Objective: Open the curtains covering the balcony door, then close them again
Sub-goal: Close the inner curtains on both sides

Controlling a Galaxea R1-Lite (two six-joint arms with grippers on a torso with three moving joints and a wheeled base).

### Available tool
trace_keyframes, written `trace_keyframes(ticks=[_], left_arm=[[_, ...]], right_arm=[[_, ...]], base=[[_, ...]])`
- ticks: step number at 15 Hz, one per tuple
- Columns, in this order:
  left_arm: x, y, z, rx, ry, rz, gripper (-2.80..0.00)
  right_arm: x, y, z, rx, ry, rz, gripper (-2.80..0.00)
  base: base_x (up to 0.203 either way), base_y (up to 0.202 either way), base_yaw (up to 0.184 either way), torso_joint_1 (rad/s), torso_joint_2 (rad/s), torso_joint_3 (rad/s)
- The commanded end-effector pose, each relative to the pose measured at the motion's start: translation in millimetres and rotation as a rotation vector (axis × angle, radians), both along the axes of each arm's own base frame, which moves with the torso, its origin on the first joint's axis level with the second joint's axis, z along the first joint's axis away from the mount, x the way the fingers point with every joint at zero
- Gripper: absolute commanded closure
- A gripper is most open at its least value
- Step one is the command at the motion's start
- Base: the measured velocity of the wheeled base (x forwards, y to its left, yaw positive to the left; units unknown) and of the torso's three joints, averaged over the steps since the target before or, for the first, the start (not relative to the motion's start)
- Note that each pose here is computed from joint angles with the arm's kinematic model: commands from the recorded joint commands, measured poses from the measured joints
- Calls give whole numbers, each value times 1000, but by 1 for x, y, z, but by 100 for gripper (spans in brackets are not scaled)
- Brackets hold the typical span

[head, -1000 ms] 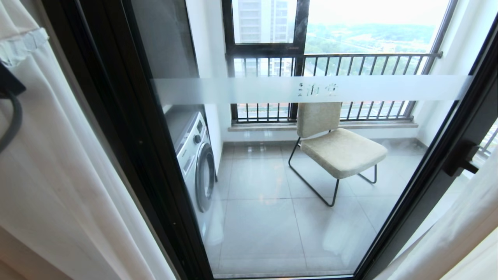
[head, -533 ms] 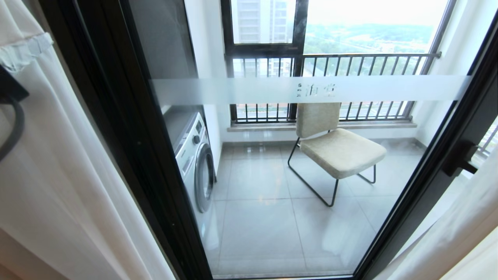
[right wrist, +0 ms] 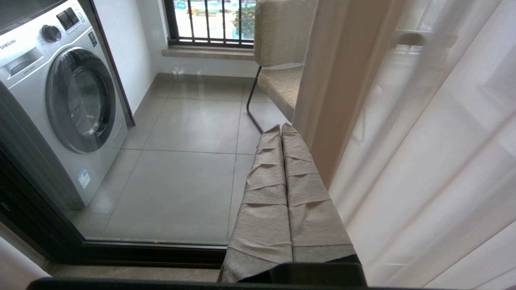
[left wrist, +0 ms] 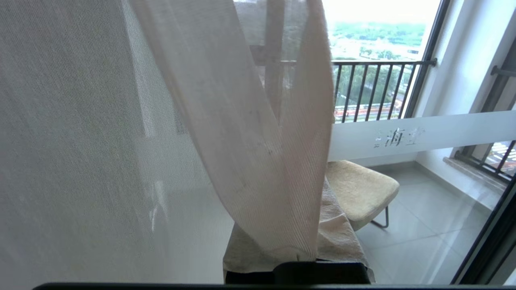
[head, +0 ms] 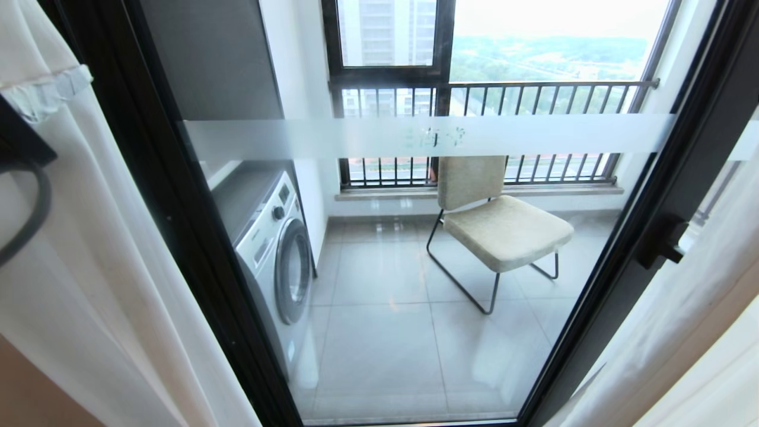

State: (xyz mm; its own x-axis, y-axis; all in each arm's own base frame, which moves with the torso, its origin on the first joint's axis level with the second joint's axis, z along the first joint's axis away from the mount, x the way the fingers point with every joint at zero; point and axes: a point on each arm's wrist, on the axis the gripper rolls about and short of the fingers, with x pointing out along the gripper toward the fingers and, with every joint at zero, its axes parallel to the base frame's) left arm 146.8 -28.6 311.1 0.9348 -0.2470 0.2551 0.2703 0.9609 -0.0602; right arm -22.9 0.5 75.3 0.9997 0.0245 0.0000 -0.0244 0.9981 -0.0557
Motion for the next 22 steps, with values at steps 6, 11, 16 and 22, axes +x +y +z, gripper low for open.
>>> trace_keyframes(ticks=[6, 11, 16, 22], left_arm=[[2, 0, -3, 1, 9, 0, 0], [2, 0, -4, 2, 12, -1, 0], [1, -2, -4, 2, 11, -14, 0], [-1, -11, -3, 2, 10, -75, 0]], right_arm=[[0, 0, 0, -1, 2, 1, 0], [0, 0, 0, -1, 2, 0, 0], [0, 0, 0, -1, 2, 1, 0], [0, 0, 0, -1, 2, 2, 0]], base=[[0, -194, 1, 4, 1, 3], [0, -190, 1, 3, 4, 2], [0, -190, 1, 1, 3, 3], [0, -190, 4, 3, 0, 2]])
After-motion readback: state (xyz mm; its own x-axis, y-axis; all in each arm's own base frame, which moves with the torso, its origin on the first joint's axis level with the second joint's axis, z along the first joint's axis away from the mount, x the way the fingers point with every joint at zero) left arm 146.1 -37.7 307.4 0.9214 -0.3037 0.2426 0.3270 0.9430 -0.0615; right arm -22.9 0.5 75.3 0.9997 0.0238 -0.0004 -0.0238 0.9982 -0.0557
